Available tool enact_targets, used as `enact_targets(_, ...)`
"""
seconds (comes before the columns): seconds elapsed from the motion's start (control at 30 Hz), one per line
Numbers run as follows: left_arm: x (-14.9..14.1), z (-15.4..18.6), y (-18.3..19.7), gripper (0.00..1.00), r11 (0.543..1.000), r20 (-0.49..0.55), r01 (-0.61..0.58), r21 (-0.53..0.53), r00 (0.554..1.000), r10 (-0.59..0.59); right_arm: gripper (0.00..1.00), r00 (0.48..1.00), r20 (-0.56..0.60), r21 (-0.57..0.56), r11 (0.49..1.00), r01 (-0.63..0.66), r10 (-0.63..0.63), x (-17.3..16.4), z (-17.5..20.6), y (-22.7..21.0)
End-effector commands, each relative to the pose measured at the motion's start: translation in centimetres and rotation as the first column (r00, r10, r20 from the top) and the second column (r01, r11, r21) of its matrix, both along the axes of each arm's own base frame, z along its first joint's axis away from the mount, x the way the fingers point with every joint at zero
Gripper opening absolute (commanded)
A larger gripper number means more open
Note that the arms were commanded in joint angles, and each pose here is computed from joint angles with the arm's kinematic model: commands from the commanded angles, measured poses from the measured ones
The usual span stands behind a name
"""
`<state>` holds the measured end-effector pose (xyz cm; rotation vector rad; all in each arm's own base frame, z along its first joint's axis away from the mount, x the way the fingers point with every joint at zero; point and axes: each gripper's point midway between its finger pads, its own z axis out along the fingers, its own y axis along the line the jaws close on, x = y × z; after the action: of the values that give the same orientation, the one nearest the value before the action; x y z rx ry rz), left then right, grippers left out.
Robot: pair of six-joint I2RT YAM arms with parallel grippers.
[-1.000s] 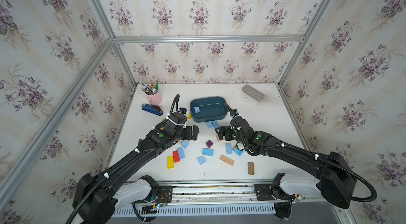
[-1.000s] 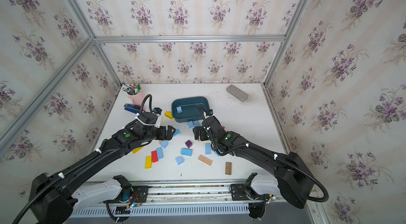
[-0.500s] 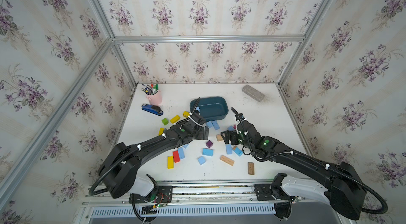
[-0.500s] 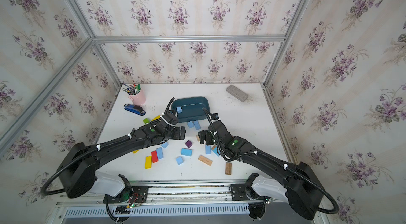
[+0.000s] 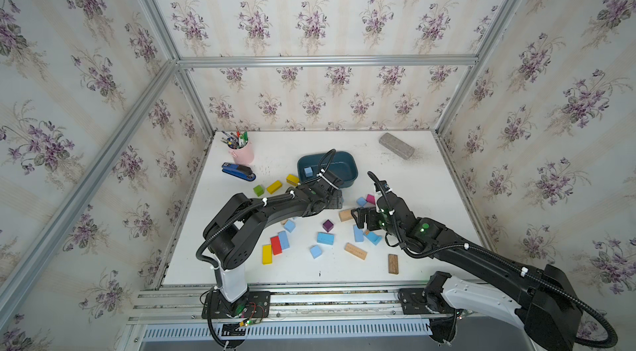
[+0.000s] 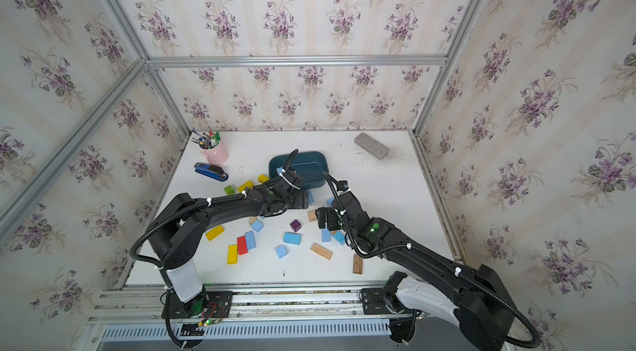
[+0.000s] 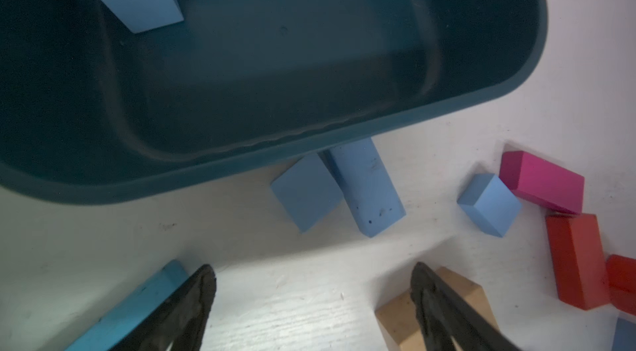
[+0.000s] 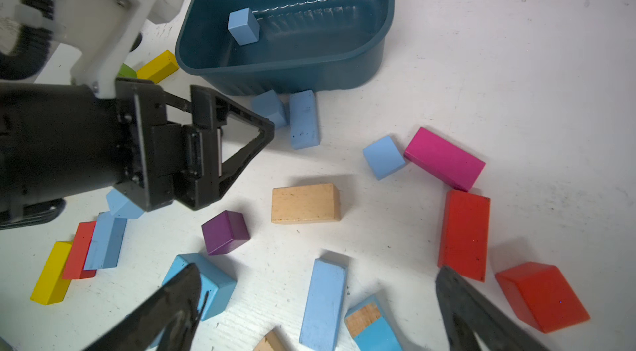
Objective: Pick out the blue building blocks
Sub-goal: Pick up the building block from the center of the board.
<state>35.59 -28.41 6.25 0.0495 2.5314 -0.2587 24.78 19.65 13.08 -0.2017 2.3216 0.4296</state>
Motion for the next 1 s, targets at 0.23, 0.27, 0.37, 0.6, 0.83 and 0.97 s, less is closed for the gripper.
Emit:
enact_targets(0.23,2.8,-0.6,0.0,0.74,0.995,0.063,-0.084,0.055,0.995,0.08,1.0,1.0,-0.003,-0.022,0.999,0.024,-0.024,-0.1,-0.4,-0.9)
enact_targets(0.27,2.9,-0.6,-0.1,0.73,0.995,0.065,-0.086,0.058,0.995,0.082,1.0,1.0,-0.004,-0.021,0.999,0.025,-0.025,-0.2,-0.4,-1.0)
enact_targets(0.37,3.3,-0.9,-0.4,0.7,0.994,0.062,-0.081,0.068,0.995,0.077,1.0,1.0,-0.003,-0.021,1.0,0.023,-0.023,-0.3,-0.4,-1.0)
enact_targets(0.6,3.5,-1.9,-0.6,0.6,0.993,0.043,-0.076,0.09,0.996,0.072,1.0,1.0,0.002,-0.018,1.0,0.025,-0.025,-0.4,-0.3,-1.3)
enact_targets(0.83,2.8,-2.8,0.1,0.56,0.991,0.025,-0.074,0.112,0.997,0.072,0.99,1.0,0.001,-0.014,1.0,0.027,-0.027,-0.6,-0.6,-1.5)
enact_targets(0.97,2.5,-3.0,0.4,0.5,0.99,0.022,-0.064,0.129,0.998,0.062,1.0,1.0,-0.002,-0.009,1.0,0.022,-0.022,-0.6,-0.6,-1.3)
